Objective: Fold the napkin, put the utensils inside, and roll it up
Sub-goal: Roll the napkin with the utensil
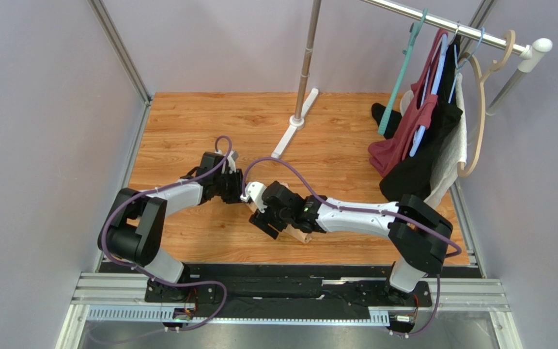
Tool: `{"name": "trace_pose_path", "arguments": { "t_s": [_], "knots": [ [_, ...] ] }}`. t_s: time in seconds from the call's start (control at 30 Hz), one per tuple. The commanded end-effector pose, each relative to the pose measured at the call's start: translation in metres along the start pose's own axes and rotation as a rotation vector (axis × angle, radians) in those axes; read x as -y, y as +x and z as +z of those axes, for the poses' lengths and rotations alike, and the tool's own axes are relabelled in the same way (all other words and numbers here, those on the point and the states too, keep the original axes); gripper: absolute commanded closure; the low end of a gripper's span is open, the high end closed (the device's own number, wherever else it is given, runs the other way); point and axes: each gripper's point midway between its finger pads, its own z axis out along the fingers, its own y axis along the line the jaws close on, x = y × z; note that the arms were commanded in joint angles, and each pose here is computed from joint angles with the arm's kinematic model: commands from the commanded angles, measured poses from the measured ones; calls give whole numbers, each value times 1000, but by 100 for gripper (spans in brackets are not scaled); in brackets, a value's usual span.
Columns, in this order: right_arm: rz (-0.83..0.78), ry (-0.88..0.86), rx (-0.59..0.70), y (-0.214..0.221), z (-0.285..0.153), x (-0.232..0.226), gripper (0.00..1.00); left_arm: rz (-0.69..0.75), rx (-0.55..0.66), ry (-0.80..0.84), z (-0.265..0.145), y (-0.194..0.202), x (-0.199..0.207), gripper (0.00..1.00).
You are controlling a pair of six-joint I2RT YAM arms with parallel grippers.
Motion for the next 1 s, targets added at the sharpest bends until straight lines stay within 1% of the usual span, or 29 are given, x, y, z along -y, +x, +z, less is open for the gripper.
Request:
{"name": "trace_pose_path", "arguments": {
  "t_s": [0.0, 0.33, 0.43, 0.5, 0.53, 0.57, 0.63, 0.67, 0.7, 0.73, 0.77, 0.8, 0.83, 0.9, 0.93, 0.97],
  "knots": [
    [-97, 158, 11, -3, 14, 24, 29, 22, -22, -21, 0, 0, -3, 68],
    [-112, 185, -64, 19, 35, 28, 33, 33, -23, -8, -1, -1, 0, 68],
    [-100, 188, -87, 26, 40, 30, 38, 40, -15, 16, -1, -4, 5, 67],
    [-89, 189, -117, 36, 45, 33, 50, 45, -6, 29, -2, -6, 8, 66],
    [-83, 184, -120, 38, 47, 32, 57, 46, -4, 32, -3, -7, 9, 66],
    [-66, 180, -137, 43, 48, 34, 68, 47, 1, 34, -4, -8, 11, 60],
    [-36, 128, -149, 47, 49, 29, 75, 49, 20, 36, -8, -12, 13, 51],
    [-1, 110, -162, 52, 49, 30, 79, 53, 34, 34, -10, -15, 15, 45],
    [22, 83, -155, 51, 47, 28, 80, 57, 65, 21, -16, -21, 16, 42],
    [48, 16, -157, 54, 47, 18, 80, 60, 82, 11, -20, -24, 16, 40],
    [89, -17, -158, 56, 45, 20, 81, 65, 102, 1, -24, -27, 17, 37],
    [132, -47, -153, 54, 43, 18, 82, 72, 143, -24, -32, -34, 17, 37],
    [165, -117, -149, 55, 41, 10, 82, 77, 166, -35, -37, -37, 16, 36],
    [234, -169, -140, 52, 38, 12, 82, 86, 212, -57, -47, -41, 15, 35],
    [286, -239, -142, 50, 36, 2, 82, 88, 222, -64, -50, -41, 14, 35],
    [321, -254, -138, 47, 35, 6, 82, 87, 221, -71, -51, -38, 12, 35]
  ]
}}
